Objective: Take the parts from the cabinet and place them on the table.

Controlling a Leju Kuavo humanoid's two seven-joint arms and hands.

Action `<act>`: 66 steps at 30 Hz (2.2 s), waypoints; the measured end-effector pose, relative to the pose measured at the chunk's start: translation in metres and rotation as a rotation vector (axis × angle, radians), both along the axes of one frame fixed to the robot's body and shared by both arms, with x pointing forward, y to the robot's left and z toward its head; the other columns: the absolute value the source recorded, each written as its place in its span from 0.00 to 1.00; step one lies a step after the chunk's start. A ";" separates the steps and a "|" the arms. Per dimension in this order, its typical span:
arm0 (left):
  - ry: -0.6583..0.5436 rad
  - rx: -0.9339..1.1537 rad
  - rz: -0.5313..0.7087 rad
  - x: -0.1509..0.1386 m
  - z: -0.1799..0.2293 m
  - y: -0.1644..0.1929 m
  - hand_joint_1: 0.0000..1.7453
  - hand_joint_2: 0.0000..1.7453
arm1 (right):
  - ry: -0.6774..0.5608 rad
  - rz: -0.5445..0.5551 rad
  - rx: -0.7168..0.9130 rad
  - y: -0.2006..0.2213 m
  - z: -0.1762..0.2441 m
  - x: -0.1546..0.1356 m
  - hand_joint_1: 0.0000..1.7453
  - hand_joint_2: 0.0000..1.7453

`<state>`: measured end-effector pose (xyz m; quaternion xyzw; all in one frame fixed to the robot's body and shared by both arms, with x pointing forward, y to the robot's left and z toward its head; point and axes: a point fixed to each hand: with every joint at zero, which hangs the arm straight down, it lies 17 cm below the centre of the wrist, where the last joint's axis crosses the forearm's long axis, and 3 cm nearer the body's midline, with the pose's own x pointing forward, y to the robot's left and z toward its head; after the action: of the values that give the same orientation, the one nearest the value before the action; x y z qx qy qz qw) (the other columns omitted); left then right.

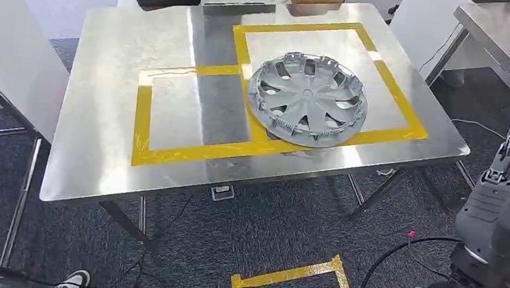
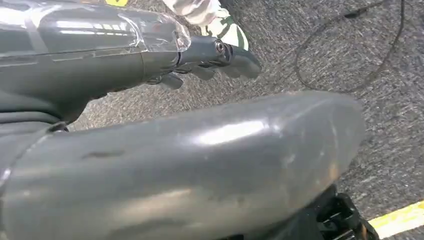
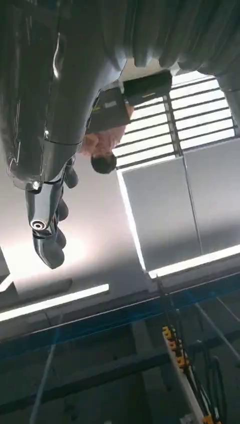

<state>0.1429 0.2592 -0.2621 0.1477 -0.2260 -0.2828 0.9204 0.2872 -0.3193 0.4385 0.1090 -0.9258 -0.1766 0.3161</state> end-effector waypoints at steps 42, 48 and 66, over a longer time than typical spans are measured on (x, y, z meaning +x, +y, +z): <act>0.021 -0.016 -0.010 0.001 0.000 -0.013 0.00 0.00 | 0.009 -0.004 -0.023 0.007 -0.001 0.001 0.00 1.00; 0.020 -0.017 -0.010 0.002 0.000 -0.014 0.00 0.00 | 0.005 -0.004 -0.023 0.007 0.000 0.000 0.00 1.00; 0.029 -0.017 -0.005 -0.001 -0.001 -0.013 0.00 0.00 | 0.210 -0.175 -0.060 -0.035 -0.074 0.014 0.00 1.00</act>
<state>0.1423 0.2459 -0.2628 0.1350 -0.2155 -0.2853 0.9241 0.3016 -0.3540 0.3640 -0.0009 -0.8984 -0.1861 0.3978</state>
